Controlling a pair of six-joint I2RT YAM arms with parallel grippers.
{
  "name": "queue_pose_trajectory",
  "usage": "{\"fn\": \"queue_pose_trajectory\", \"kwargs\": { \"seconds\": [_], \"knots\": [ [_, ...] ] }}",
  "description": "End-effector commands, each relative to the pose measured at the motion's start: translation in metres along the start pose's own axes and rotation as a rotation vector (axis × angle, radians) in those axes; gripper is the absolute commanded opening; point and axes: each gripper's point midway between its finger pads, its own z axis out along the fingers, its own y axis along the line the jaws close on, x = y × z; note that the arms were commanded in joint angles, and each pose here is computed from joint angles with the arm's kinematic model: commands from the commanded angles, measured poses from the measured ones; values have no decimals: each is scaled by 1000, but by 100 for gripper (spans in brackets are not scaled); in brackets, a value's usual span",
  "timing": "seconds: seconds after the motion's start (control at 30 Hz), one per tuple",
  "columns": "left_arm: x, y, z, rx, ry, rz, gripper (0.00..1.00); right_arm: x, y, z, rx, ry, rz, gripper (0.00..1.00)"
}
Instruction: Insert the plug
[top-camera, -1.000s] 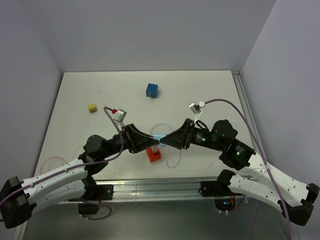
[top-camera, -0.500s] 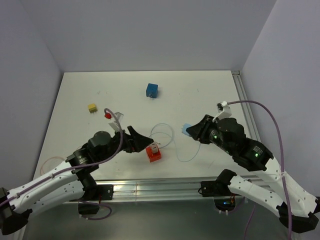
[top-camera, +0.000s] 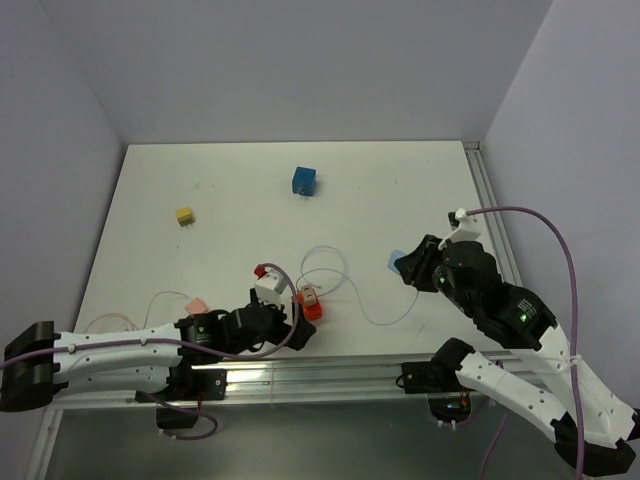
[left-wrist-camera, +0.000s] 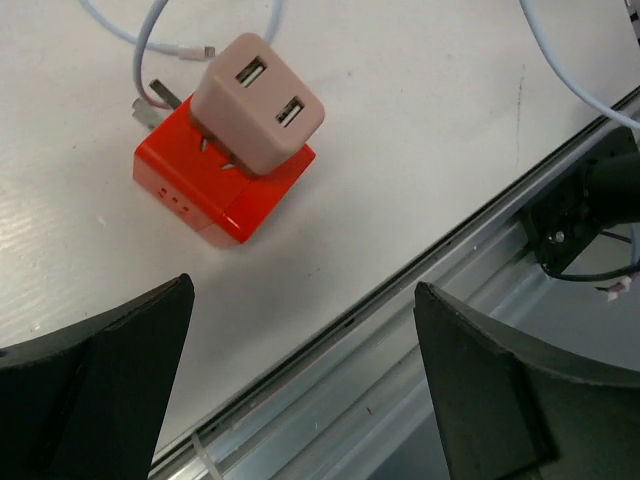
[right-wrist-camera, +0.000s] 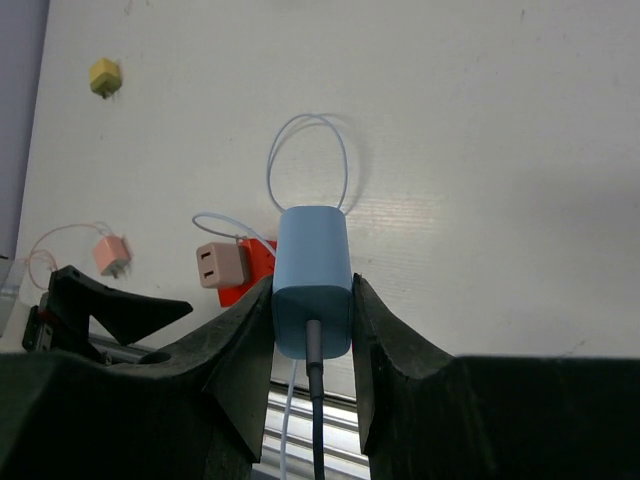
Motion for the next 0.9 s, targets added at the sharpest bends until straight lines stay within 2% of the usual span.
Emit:
{"fn": "queue_pose_trajectory", "kwargs": {
  "seconds": [0.0,0.3,0.43,0.87],
  "knots": [
    [-11,-1,15,-26,-91,125,97,-7,13,1,-76,-32,-25,0],
    [1,17,48,-220,4,338,98,-5,18,-4,-127,-35,-45,0],
    [-7,6,55,-196,-12,396,97,-3,17,-3,-129,-30,-52,0],
    [-31,34,76,-319,-46,459,98,2,18,-1,-147,-19,-60,0]
  ]
}}
